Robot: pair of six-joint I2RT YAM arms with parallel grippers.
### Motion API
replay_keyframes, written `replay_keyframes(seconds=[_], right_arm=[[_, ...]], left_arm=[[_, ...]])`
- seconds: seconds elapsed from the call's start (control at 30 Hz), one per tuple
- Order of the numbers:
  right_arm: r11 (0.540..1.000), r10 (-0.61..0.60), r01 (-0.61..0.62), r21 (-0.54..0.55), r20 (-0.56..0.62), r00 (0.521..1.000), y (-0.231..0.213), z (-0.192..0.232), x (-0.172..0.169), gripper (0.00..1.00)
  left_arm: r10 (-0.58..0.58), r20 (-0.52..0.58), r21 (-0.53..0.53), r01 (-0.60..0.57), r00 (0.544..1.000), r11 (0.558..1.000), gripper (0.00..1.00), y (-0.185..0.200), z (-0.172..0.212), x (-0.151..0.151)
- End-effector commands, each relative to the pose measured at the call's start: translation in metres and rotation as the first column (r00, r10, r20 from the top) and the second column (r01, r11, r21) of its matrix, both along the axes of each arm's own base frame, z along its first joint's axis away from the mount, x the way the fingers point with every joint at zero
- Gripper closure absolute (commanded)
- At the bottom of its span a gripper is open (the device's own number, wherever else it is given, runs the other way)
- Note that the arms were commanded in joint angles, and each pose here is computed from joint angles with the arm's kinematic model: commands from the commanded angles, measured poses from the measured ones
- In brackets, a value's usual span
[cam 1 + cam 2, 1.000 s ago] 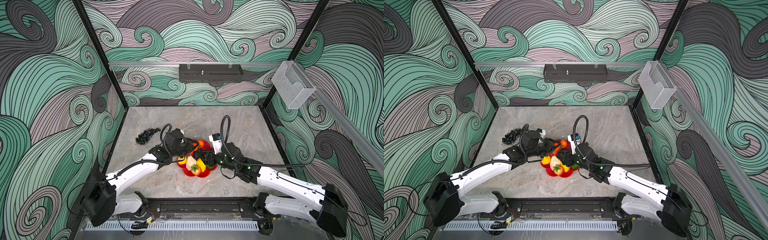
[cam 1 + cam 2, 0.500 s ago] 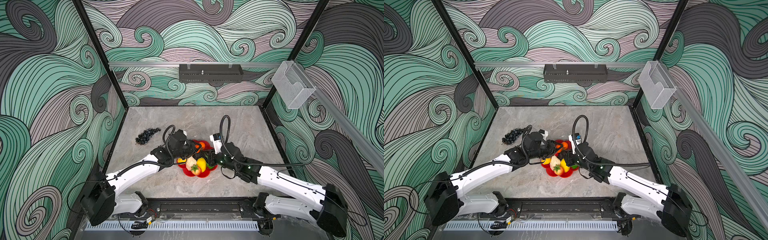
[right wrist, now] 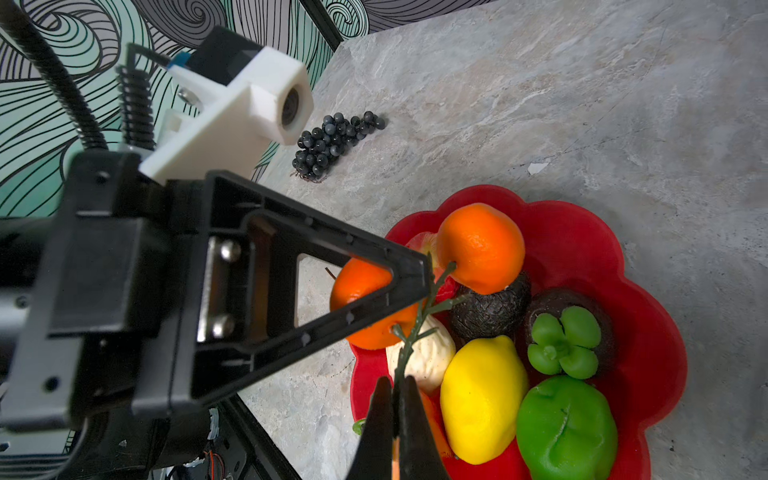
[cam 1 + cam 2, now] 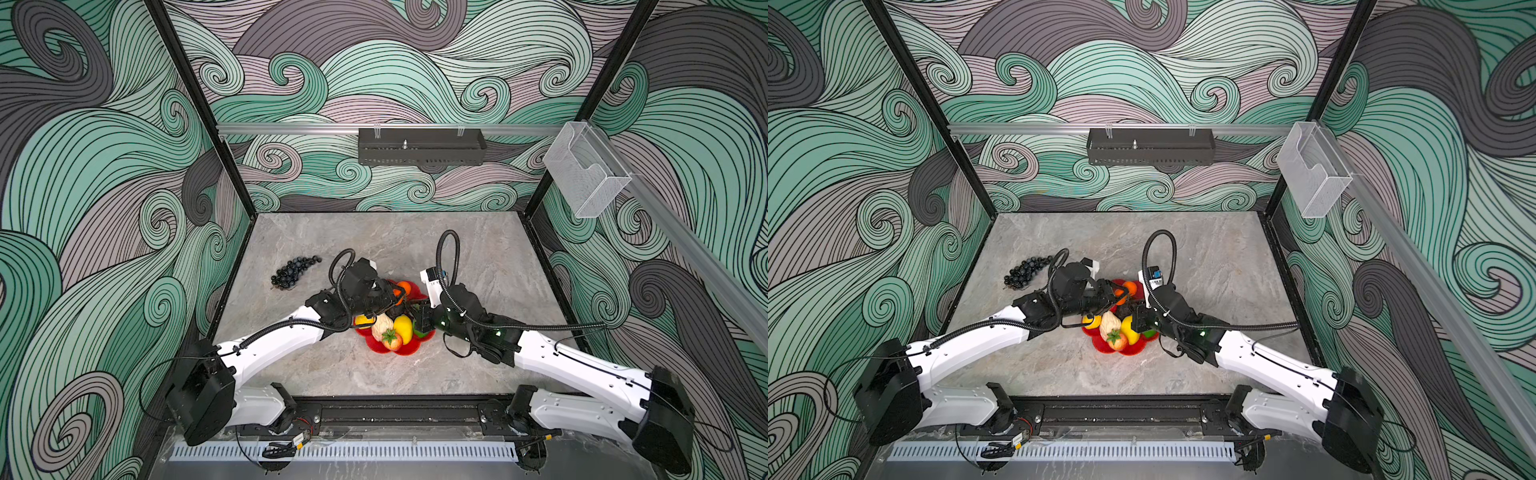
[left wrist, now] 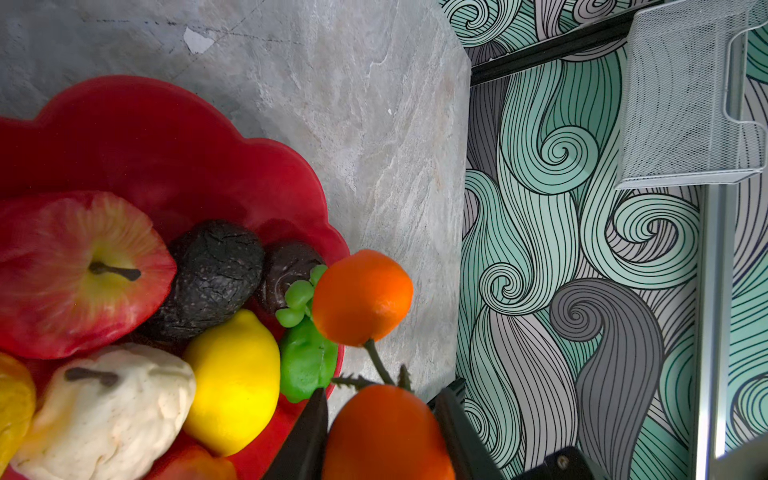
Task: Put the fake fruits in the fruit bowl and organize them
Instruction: 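Carry the tomato vine over the bowl with the left gripper while the right gripper approaches, then close the right gripper on the vine stem and open the left gripper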
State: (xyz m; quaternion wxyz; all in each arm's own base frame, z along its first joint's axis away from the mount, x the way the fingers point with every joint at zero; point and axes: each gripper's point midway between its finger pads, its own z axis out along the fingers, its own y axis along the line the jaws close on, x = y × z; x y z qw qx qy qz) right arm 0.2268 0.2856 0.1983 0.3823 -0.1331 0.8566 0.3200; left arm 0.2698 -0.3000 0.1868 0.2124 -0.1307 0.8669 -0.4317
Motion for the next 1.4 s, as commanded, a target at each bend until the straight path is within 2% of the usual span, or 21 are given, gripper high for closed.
replay_keyframes(seconds=[0.0, 0.1, 0.37, 0.47, 0.53, 0.63, 0.73, 0.83, 1.07, 1.2, 1.37], right_arm=[[1.000, -0.005, 0.005, -0.007, 0.022, 1.000, 0.001, 0.008, 0.004, 1.00], [0.999, -0.006, 0.007, -0.031, 0.037, 0.999, -0.002, 0.008, 0.005, 1.00], [0.983, 0.023, 0.000, -0.184, 0.121, 0.992, -0.020, 0.008, 0.006, 1.00], [0.966, 0.054, -0.016, -0.258, 0.141, 0.989, -0.028, 0.004, 0.004, 1.00], [0.953, 0.071, -0.023, -0.303, 0.148, 0.986, -0.033, 0.001, 0.002, 1.00], [0.928, 0.100, -0.037, -0.370, 0.153, 0.983, -0.040, -0.007, 0.000, 1.00], [0.885, 0.142, -0.061, -0.461, 0.143, 0.980, -0.045, -0.020, -0.006, 1.00], [0.838, 0.173, -0.072, -0.541, 0.138, 0.975, -0.047, -0.031, -0.011, 1.00], [0.757, 0.222, -0.110, -0.644, 0.095, 0.970, -0.047, -0.051, -0.026, 1.00], [0.705, 0.244, -0.124, -0.699, 0.075, 0.967, -0.048, -0.061, -0.034, 1.00], [0.673, 0.284, -0.154, -0.723, 0.060, 0.957, -0.044, -0.067, -0.044, 1.00]], left_arm=[[-0.028, 0.028, -0.007, 0.028, 0.999, 1.000, 0.72, -0.009, 0.012, 0.001], [-0.037, 0.032, -0.008, 0.037, 0.999, 0.999, 0.66, -0.011, 0.011, 0.001], [-0.054, 0.087, 0.022, 0.052, 0.995, 0.998, 0.28, -0.005, 0.018, 0.001], [-0.060, 0.141, 0.047, 0.054, 0.988, 0.997, 0.22, 0.001, 0.027, 0.001], [-0.054, 0.187, 0.075, 0.041, 0.981, 0.996, 0.19, 0.009, 0.033, 0.003], [-0.008, 0.248, 0.172, -0.036, 0.969, 0.984, 0.16, 0.037, 0.035, 0.007], [0.033, 0.342, 0.257, -0.128, 0.939, 0.958, 0.13, 0.072, 0.038, 0.012], [0.084, 0.375, 0.327, -0.217, 0.923, 0.920, 0.11, 0.110, 0.035, 0.014], [0.209, 0.364, 0.380, -0.350, 0.908, 0.856, 0.11, 0.177, 0.010, 0.015], [0.238, 0.342, 0.409, -0.372, 0.909, 0.833, 0.11, 0.194, -0.005, 0.015], [0.265, 0.307, 0.425, -0.381, 0.914, 0.821, 0.10, 0.207, -0.021, 0.017]])
